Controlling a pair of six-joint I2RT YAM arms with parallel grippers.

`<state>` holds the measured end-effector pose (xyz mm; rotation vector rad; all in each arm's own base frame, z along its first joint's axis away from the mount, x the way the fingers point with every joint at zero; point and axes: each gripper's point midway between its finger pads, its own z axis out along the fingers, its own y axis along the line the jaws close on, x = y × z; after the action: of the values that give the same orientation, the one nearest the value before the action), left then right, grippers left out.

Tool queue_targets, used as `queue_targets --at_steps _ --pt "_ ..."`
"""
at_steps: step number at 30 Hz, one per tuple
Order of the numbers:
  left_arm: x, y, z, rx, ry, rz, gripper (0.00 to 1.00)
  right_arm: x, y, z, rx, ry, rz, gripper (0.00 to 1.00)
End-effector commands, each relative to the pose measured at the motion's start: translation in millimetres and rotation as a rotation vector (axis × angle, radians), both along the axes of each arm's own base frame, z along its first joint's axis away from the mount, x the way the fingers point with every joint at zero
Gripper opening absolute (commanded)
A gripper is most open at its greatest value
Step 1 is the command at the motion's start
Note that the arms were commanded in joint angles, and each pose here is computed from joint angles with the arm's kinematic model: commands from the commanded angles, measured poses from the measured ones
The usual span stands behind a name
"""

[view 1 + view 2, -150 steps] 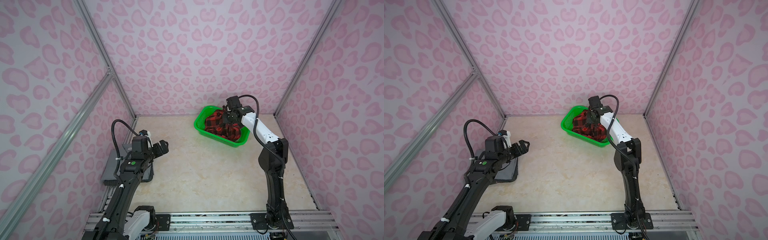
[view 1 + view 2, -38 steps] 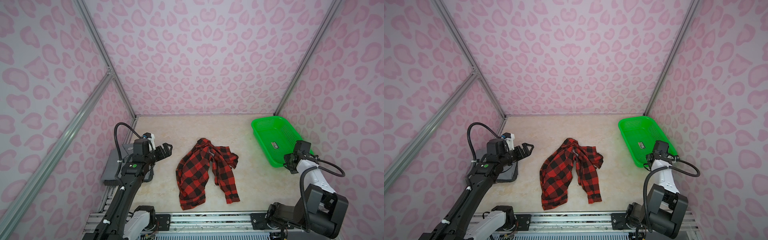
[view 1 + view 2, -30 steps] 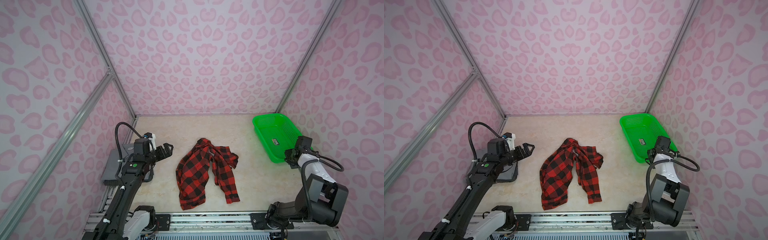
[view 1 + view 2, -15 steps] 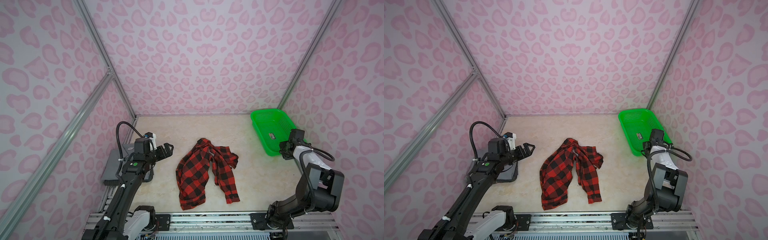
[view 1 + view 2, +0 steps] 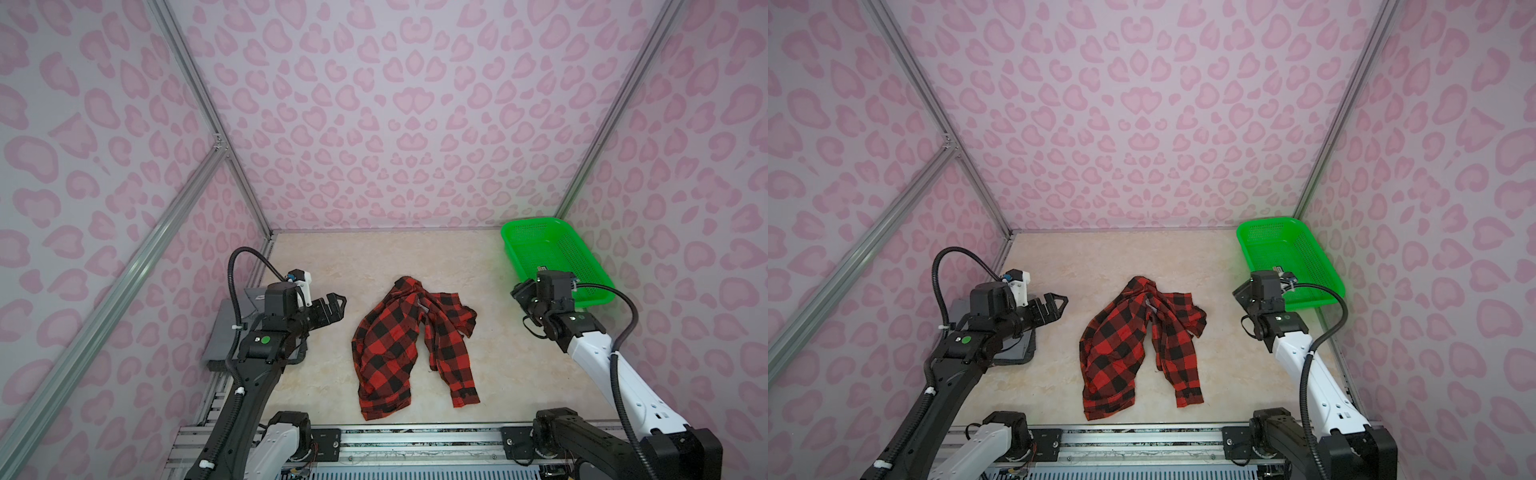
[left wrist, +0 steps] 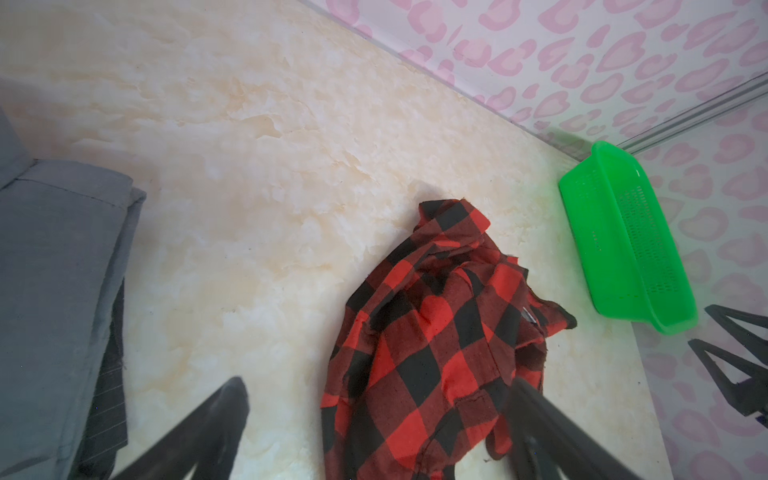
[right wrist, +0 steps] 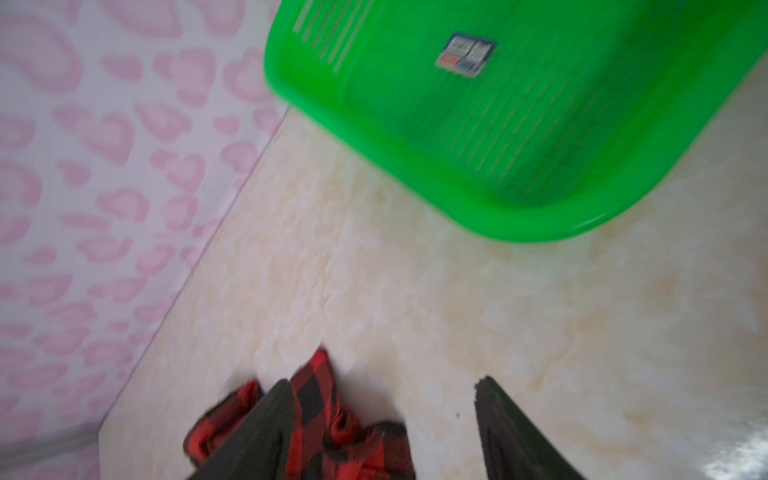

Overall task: Fold and stack the long sleeve shirts
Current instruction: 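Grasp the plaid shirt's edge with the right gripper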

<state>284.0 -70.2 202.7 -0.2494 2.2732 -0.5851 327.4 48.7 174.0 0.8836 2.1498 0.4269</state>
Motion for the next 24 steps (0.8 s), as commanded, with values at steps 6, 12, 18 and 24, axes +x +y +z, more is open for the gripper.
queue_targets --at_steps 6,12,18,24 --pt "-3.0 8.2 -6.5 0.048 0.021 0.026 0.98 -46.9 203.5 -17.4 -0.133 0.042 0.703 0.64" --pt "-3.7 11.7 -2.6 0.054 0.000 0.046 0.98 -108.5 284.6 -71.2 -0.120 0.115 0.920 0.65" --pt "-5.2 10.2 -5.7 0.050 0.012 0.039 0.98 -120.6 294.4 -118.7 -0.240 0.191 0.941 0.62" --pt "-5.8 8.4 -7.4 0.039 0.017 0.033 0.98 -113.0 295.3 -130.9 -0.282 0.192 0.941 0.45"
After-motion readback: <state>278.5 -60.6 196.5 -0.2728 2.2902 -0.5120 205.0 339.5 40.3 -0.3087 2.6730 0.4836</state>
